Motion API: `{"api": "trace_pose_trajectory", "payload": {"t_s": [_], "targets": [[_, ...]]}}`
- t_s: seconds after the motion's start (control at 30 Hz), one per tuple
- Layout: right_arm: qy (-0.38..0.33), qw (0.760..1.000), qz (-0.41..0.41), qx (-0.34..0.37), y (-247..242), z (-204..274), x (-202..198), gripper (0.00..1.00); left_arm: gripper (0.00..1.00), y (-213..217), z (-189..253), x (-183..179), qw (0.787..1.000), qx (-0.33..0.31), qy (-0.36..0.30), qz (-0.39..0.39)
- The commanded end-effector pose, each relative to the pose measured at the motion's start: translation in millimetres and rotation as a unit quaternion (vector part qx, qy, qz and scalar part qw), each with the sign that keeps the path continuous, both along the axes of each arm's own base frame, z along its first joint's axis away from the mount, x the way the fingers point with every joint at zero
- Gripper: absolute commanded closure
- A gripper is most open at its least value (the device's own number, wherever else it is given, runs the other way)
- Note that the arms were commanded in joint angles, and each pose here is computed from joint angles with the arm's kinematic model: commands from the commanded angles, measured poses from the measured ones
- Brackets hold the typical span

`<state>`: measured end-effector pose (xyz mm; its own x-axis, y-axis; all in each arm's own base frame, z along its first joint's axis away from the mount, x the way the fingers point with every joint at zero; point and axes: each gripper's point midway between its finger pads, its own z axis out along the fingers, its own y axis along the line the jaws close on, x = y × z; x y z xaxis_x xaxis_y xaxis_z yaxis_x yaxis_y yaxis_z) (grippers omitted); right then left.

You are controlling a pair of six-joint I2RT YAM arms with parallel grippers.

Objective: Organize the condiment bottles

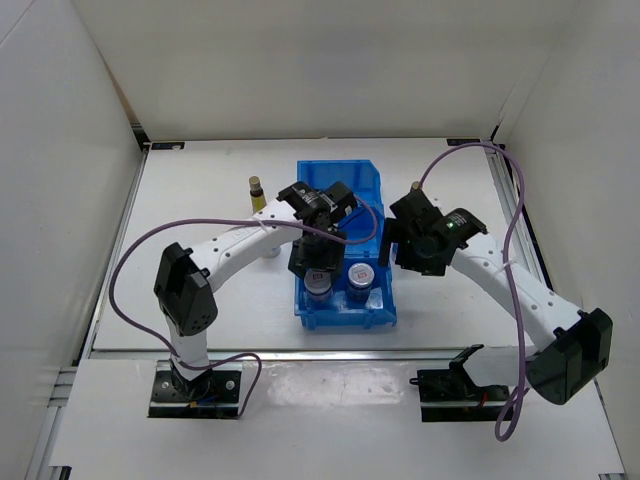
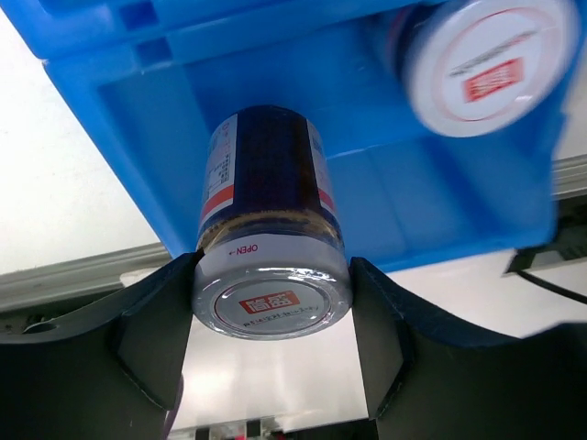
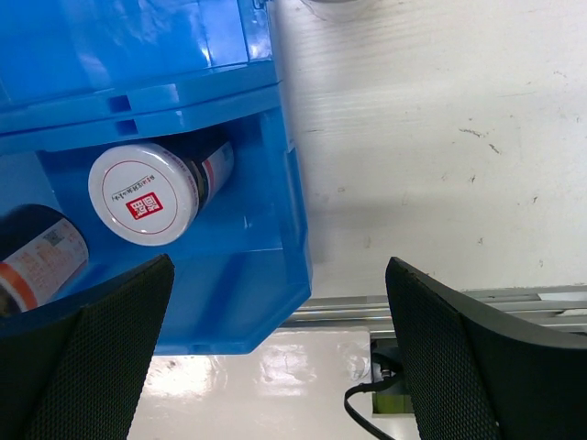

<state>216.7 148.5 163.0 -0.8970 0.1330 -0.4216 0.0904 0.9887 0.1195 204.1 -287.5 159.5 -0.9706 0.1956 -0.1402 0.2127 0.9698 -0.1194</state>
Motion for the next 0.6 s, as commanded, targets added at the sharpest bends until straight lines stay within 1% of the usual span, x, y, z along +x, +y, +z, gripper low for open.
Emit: {"api": "trace_pose_trajectory", "payload": {"t_s": [0.0, 0.03, 0.07, 0.1, 0.13, 0.23, 0.27, 0.37, 0.4, 0.47, 0.5, 0.53, 0.57], "targets": [[-0.009, 1.000, -0.010, -0.010, -6, 3, 5, 0.01, 0.79, 20, -7, -22, 0.998, 0.039, 0.038, -0.005], [-0.016, 1.000, -0.006, -0.008, -5, 7, 8, 0.01, 0.77, 21, -11, -20, 0.999, 0.042, 0.034, -0.005], [-0.019, 1.000, -0.003, -0.015, -5, 11, 11, 0.01, 0.70, 16, -14, -16, 0.999, 0.032, 0.026, -0.005], [-0.023, 1.000, -0.001, -0.015, -7, 14, 14, 0.01, 0.66, 14, -18, -14, 0.999, 0.029, 0.023, -0.005], [-0.029, 0.999, 0.010, -0.024, -8, 16, 17, 0.01, 0.58, 12, -20, -13, 0.999, 0.025, 0.020, -0.005], [-0.045, 0.998, 0.018, -0.044, -10, 27, 32, 0.01, 0.44, 8, -27, -7, 1.000, 0.024, 0.011, -0.008], [-0.047, 0.997, 0.015, -0.052, -14, 30, 36, 0.01, 0.36, 9, -36, -5, 0.999, 0.037, 0.017, -0.008], [-0.054, 0.997, 0.010, -0.063, -21, 40, 54, 0.01, 0.29, 7, -42, -3, 0.999, 0.041, 0.019, -0.012], [-0.056, 0.996, 0.004, -0.068, -28, 42, 61, 0.01, 0.21, 10, -48, -3, 0.998, 0.053, 0.021, -0.012], [-0.054, 0.996, 0.002, -0.069, -30, 45, 74, 0.01, 0.13, 12, -49, -2, 0.998, 0.056, 0.017, -0.011], [-0.050, 0.996, 0.004, -0.069, -36, 45, 80, 0.01, 0.05, 13, -49, 0, 0.998, 0.060, 0.013, -0.010], [-0.042, 0.997, 0.005, -0.068, -36, 40, 87, 0.01, 0.00, 13, -45, 0, 0.998, 0.056, 0.009, -0.010], [-0.039, 0.997, 0.004, -0.065, -38, 39, 91, 0.01, 0.00, 14, -45, 1, 0.998, 0.059, 0.006, -0.005]]}}
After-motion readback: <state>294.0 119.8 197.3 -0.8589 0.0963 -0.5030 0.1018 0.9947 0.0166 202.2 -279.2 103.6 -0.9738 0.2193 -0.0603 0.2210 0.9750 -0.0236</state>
